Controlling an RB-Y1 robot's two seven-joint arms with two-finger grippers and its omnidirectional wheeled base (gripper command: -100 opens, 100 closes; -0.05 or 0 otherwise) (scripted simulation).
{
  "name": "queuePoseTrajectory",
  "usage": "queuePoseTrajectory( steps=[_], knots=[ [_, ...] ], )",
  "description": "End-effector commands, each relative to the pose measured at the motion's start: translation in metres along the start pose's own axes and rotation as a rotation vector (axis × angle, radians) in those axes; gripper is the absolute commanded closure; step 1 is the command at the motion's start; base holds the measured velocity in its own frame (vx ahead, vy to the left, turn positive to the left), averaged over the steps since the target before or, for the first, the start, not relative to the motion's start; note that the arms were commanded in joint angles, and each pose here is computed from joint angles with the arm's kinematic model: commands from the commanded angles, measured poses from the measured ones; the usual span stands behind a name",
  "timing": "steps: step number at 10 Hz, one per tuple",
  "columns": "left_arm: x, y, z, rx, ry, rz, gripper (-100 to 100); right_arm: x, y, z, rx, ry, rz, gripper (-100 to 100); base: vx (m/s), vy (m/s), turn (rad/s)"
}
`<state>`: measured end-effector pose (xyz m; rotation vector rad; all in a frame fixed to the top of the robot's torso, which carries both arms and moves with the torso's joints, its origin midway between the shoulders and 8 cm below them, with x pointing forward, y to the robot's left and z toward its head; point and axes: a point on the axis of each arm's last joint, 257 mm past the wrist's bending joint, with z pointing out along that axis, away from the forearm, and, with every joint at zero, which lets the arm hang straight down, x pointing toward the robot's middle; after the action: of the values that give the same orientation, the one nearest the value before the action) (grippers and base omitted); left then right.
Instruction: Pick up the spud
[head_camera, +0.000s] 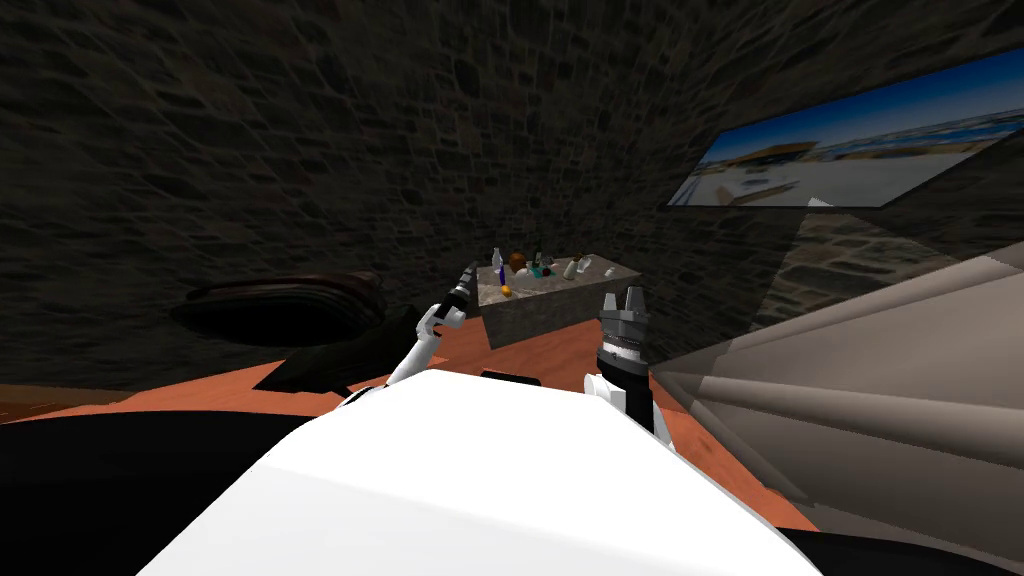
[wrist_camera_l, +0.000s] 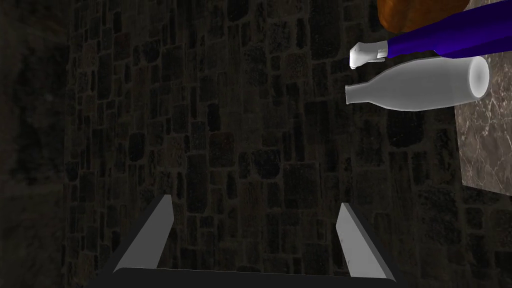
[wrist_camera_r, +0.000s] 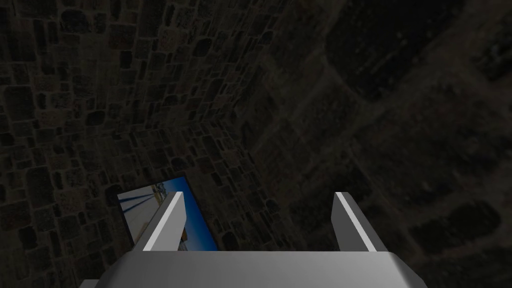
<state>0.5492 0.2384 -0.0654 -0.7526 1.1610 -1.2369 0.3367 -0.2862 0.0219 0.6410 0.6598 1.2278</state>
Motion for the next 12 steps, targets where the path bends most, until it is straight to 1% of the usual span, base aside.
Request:
queuePoseTrajectory(
  steps=[1,2,3,4,5,6,7,8,9,10,11,12],
  knots=[
    [0.000,0.015,0.013,-0.052,0.011,0.007,-100,0.000,0.000,0.000,0.000,0.000,0.000,0,-0.052,0.090,-0.168],
    [0.001,0.016,0.017,-0.067,0.012,0.008,-100,0.000,0.000,0.000,0.000,0.000,0.000,0,-0.042,0.075,-0.103],
    [0.001,0.027,0.026,-0.103,0.022,0.012,-100,0.000,0.000,0.000,0.000,0.000,0.000,0,-0.066,0.099,-0.164],
    [0.002,0.028,0.029,-0.115,0.023,0.013,-100,0.000,0.000,0.000,0.000,0.000,0.000,0,-0.067,0.092,-0.111],
    [0.002,0.031,0.029,-0.127,0.023,0.013,-100,0.000,0.000,0.000,0.000,0.000,0.000,0,-0.031,0.034,0.004],
    [0.003,0.040,0.040,-0.164,0.034,0.018,-100,0.000,0.000,0.000,0.000,0.000,0.000,0,-0.048,0.047,-0.172],
    [0.003,0.045,0.040,-0.184,0.035,0.018,-100,0.000,0.000,0.000,0.000,0.000,0.000,0,-0.049,0.064,-0.136],
    [0.004,0.052,0.049,-0.217,0.046,0.021,-100,0.000,0.000,0.000,0.000,0.000,0.000,0,-0.057,0.084,-0.170],
    [0.004,0.058,0.049,-0.243,0.047,0.022,-100,0.000,0.000,0.000,0.000,0.000,0.000,0,-0.048,0.082,-0.097],
    [0.005,0.066,0.058,-0.274,0.059,0.023,-100,0.000,0.000,0.000,0.000,0.000,0.000,0,-0.041,0.106,-0.196],
    [0.006,0.071,0.058,-0.301,0.061,0.024,-100,0.000,0.000,0.000,0.000,0.000,0.000,0,-0.030,0.089,-0.101],
    [0.007,0.076,0.068,-0.328,0.074,0.024,-100,0.000,0.000,0.000,0.000,0.000,0.000,0,-0.029,0.077,-0.178]
  ],
)
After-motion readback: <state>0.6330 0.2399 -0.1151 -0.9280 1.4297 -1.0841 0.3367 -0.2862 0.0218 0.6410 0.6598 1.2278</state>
